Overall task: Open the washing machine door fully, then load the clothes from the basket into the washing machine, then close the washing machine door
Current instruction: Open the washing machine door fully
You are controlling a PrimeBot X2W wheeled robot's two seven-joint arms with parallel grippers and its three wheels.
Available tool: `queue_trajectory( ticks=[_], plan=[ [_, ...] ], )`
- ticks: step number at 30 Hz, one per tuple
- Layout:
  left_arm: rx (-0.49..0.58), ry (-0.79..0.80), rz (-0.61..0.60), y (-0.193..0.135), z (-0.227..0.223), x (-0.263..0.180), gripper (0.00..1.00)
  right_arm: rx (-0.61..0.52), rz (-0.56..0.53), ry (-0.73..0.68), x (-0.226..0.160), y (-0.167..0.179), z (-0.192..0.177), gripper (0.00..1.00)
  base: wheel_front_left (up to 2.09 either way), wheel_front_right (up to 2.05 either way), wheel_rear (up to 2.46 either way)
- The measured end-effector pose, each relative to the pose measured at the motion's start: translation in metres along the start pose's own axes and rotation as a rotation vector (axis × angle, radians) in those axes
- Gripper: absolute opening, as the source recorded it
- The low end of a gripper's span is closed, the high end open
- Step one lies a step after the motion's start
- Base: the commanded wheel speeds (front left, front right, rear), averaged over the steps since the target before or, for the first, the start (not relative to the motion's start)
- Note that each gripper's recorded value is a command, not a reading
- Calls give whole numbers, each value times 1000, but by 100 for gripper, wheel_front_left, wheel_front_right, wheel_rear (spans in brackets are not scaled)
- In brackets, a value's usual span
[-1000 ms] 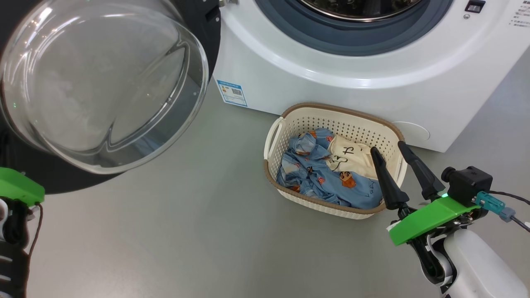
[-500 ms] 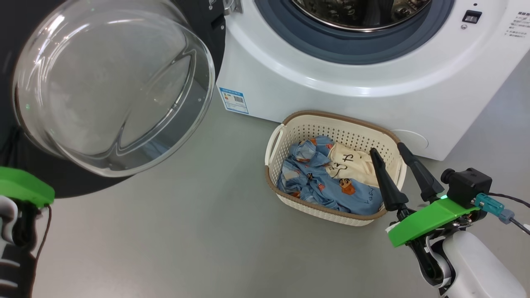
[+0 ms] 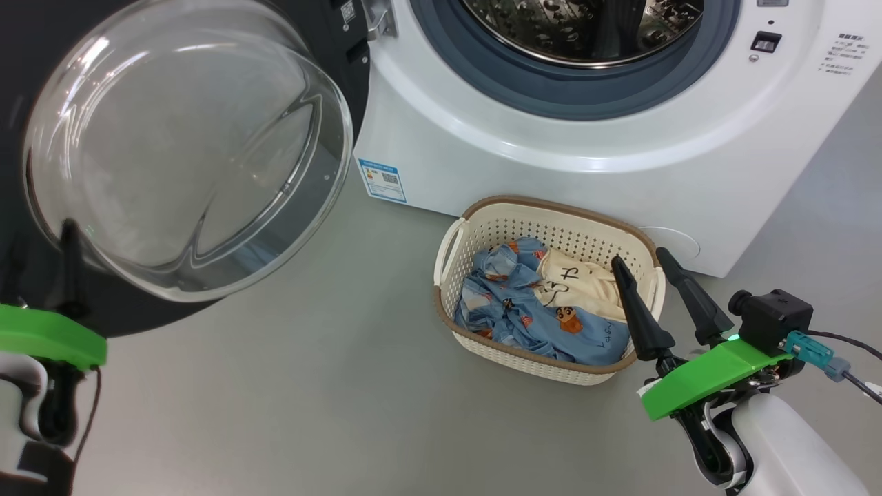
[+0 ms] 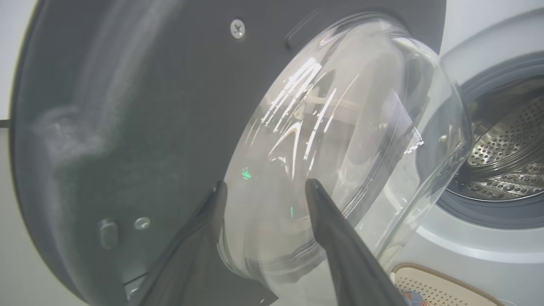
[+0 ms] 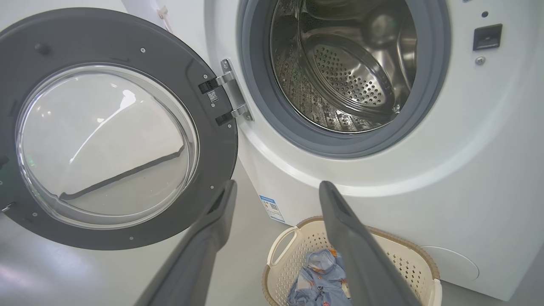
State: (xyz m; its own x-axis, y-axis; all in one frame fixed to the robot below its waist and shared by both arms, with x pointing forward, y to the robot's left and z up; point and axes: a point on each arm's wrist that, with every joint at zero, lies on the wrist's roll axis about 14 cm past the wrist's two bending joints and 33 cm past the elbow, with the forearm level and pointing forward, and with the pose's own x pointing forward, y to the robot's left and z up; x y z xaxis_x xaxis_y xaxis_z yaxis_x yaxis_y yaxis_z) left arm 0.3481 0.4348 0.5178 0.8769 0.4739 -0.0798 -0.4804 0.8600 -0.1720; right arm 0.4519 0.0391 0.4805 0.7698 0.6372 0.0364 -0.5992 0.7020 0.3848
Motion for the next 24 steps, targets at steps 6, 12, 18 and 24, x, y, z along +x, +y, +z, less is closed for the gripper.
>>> queue_trajectory(
  ticks=[6, 12, 18, 24],
  plan=[
    [-16, -43, -44, -21, 2, -8, 100, -5, -6, -18, -3, 0, 7, 100, 0, 0, 0],
    [-24, -77, -95, -45, 2, -17, 100, -12, -26, -31, -9, -5, 13, 100, 0, 0, 0],
    [-17, -96, -153, -71, 2, -24, 100, -15, -46, -44, -15, -10, 18, 100, 0, 0, 0],
    [-25, -99, -222, -101, 1, -30, 100, -21, -75, -63, -24, -17, 26, 100, 0, 0, 0]
  ],
)
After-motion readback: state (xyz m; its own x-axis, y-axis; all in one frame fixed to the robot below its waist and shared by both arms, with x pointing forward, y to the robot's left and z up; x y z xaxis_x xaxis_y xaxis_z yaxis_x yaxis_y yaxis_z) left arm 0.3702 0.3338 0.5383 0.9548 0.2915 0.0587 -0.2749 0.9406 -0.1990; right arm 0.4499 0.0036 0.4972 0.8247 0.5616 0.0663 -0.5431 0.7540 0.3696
